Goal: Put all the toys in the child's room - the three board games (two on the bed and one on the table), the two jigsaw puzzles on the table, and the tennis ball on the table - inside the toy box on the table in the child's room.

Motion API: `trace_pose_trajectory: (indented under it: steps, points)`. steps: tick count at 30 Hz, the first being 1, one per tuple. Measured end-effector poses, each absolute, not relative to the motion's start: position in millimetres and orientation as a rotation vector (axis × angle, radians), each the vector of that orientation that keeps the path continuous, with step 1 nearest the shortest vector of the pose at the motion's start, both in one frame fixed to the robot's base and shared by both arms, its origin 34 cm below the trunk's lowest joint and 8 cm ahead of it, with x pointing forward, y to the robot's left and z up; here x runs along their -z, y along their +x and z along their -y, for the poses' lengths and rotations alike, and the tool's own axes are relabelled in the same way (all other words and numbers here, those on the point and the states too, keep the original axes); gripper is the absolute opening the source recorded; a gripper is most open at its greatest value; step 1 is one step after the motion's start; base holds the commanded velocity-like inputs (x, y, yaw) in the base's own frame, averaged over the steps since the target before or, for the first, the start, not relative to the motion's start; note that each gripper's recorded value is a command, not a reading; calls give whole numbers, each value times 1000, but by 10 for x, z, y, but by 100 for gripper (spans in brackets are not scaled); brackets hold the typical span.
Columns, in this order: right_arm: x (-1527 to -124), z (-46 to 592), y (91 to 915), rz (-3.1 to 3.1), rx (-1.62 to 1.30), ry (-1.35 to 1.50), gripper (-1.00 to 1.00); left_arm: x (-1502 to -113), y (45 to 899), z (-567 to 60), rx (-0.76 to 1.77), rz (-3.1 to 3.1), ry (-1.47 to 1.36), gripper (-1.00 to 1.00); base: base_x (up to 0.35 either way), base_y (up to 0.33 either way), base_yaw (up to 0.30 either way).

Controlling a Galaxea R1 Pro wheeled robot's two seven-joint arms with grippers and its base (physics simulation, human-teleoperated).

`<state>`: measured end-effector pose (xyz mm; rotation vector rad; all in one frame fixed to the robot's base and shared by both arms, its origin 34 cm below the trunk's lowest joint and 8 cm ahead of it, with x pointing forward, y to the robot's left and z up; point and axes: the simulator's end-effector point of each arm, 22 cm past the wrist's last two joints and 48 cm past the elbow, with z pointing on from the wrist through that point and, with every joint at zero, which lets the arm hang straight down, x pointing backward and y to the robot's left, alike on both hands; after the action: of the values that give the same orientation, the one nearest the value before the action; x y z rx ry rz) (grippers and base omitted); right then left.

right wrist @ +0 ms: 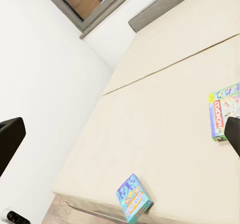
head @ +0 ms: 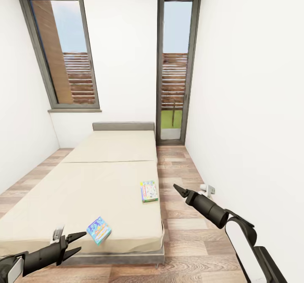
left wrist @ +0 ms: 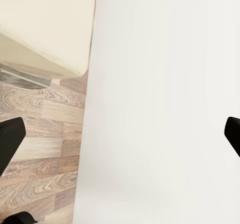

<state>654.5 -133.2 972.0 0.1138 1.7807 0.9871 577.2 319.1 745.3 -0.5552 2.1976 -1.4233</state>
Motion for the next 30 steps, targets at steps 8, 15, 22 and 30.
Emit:
trace_pose_trajectory:
  steps: [8, 15, 22, 30]
  points:
    - [-9590, 1354, 6547, -1780, -985, 119, 100, -7337, 5761, -3316, 1401, -2202, -562, 100, 0, 0, 0]
    - [-9474, 1352, 6544, -1779, -985, 119, 100, -7220, 5753, -3340, 1397, -2203, -563, 100, 0, 0, 0]
    - [-9351, 1361, 6539, -1780, -984, 120, 100, -7096, 5748, -3347, 1393, -2205, -565, 100, 0, 0, 0]
    - [-9208, 1366, 6531, -1779, -984, 121, 100, -6960, 5747, -3350, 1389, -2204, -561, 100, 0, 0, 0]
